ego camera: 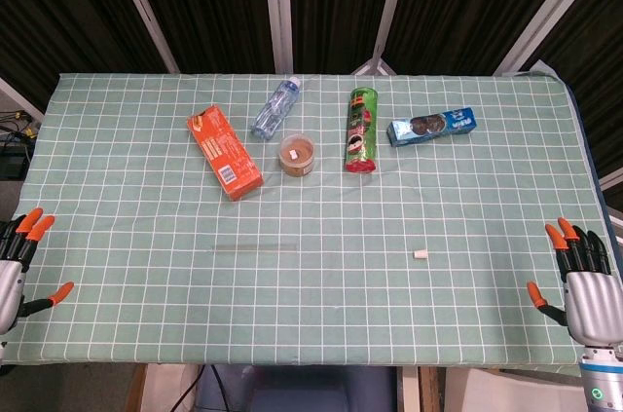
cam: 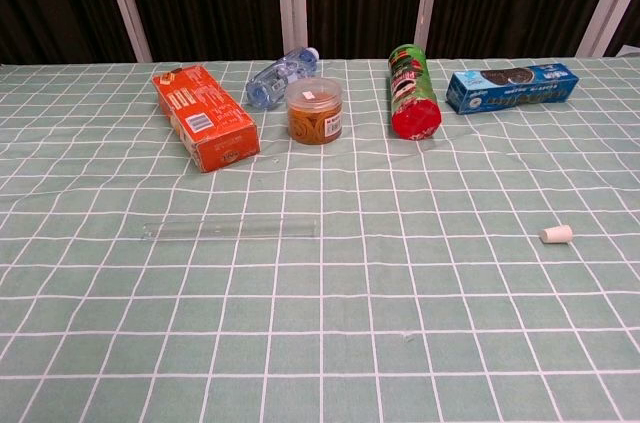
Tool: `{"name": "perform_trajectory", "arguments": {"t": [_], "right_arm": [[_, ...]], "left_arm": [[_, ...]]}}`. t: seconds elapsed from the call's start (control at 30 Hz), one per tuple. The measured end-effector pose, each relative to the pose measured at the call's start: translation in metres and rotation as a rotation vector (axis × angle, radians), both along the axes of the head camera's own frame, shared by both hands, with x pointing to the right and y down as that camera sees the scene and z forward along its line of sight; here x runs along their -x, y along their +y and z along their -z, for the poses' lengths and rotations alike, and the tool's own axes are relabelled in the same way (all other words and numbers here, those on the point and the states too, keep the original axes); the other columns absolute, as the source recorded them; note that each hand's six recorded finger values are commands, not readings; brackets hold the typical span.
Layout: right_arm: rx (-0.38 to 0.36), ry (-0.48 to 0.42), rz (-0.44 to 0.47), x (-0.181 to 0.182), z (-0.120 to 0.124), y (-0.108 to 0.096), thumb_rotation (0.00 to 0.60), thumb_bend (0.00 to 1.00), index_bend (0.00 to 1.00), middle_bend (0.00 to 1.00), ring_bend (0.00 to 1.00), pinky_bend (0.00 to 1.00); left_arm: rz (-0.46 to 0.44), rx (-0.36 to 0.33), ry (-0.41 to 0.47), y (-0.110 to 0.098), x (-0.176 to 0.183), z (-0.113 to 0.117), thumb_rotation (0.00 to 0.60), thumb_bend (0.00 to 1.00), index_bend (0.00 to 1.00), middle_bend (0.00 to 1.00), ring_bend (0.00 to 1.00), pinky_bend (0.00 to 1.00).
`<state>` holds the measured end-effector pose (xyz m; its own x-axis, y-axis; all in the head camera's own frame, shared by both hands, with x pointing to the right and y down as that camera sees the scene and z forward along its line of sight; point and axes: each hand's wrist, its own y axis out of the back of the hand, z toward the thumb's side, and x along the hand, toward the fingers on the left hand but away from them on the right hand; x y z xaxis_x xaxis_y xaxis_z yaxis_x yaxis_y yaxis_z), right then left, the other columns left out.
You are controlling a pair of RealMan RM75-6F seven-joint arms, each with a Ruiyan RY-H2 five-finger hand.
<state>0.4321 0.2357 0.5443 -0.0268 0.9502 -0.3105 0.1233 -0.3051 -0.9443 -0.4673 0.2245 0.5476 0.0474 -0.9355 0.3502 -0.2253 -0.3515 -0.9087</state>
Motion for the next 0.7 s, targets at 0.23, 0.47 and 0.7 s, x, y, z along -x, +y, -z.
{"name": "perform_trajectory", "arguments": {"t": [0.23,0.47,0.7], "right_arm": [[-0.003,-0.003,0.003,0.0002,0.0005,-0.0004,0.6,0.34,0.0,0.0,0.0,0.0],[-0.004,-0.005,0.002,0.0003,0.0003,-0.0001,0.6,0.34,0.0,0.0,0.0,0.0],[-0.007,-0.014,-0.005,0.0003,0.0008,-0.0009,0.6,0.34,0.0,0.0,0.0,0.0]], "left_arm": [[-0.001,0.005,-0.006,0.0009,0.0,-0.0006,0.6,0.13,0.07,0.0,0.0,0.0],[0.004,0.019,-0.008,0.0016,-0.0002,-0.0028,0.6,0.13,0.07,0.0,0.0,0.0],[-0.004,0.034,-0.011,0.0017,-0.0026,-0.0053,0.6,0.13,0.07,0.0,0.0,0.0]]}}
